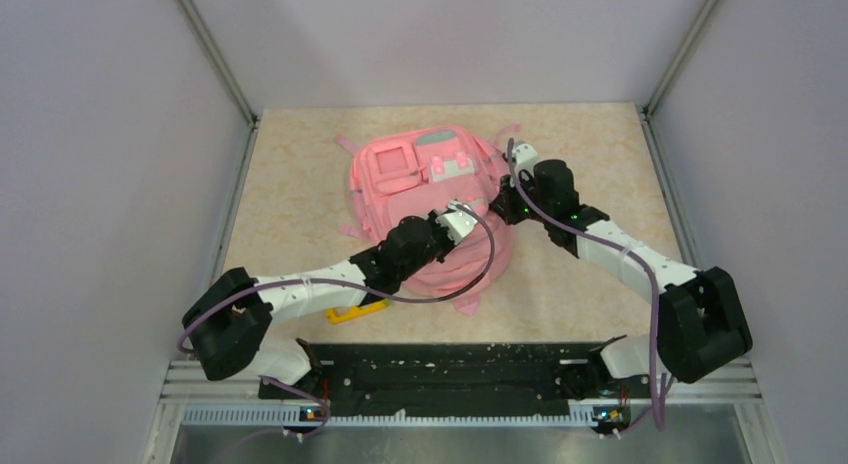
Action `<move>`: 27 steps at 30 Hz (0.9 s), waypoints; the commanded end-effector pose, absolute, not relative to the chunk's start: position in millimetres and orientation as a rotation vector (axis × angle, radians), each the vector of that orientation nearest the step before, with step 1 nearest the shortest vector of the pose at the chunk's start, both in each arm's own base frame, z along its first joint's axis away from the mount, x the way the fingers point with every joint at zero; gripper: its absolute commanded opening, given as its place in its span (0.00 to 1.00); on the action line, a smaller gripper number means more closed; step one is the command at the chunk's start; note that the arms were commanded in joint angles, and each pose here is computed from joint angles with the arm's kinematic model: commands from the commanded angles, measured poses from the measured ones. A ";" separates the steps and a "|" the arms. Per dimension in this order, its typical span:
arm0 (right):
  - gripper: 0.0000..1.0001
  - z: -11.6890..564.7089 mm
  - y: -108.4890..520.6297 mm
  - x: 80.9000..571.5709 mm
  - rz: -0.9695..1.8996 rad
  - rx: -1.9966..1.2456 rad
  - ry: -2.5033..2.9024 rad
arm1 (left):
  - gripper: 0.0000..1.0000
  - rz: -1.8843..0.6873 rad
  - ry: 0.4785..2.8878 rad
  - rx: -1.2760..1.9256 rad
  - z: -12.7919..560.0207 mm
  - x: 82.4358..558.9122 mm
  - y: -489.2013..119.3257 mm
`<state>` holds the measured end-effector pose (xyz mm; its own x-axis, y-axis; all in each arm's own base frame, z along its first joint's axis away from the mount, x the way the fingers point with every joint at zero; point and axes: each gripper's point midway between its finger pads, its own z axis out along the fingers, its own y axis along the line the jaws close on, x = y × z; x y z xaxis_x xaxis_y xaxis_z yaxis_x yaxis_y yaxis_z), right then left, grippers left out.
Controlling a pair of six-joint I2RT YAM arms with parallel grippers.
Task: Pack the student bag
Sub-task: Zip the student bag at the center of the board, then reset both arms
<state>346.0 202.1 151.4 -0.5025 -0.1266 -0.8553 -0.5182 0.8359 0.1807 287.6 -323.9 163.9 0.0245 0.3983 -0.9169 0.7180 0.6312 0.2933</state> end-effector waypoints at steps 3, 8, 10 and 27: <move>0.01 207.7 181.6 414.0 0.327 -0.521 1.760 | 0.00 -0.303 1.646 0.914 163.3 281.6 -305.6; 0.07 206.4 189.2 428.4 0.341 -0.575 1.780 | 0.00 -0.308 1.660 0.887 164.7 284.9 -302.2; 0.16 207.5 190.5 426.1 0.358 -0.569 1.787 | 0.11 -0.336 1.693 0.833 168.7 288.3 -299.9; 0.90 220.0 91.1 379.0 0.179 -0.066 1.913 | 0.95 -0.509 1.793 0.237 250.3 329.2 -202.3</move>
<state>385.5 139.0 204.1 -0.3359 -0.0748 -0.9389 -0.3535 0.9340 0.0521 316.7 -243.9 198.2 -0.2771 0.1121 -0.9543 0.5520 0.8315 -0.0627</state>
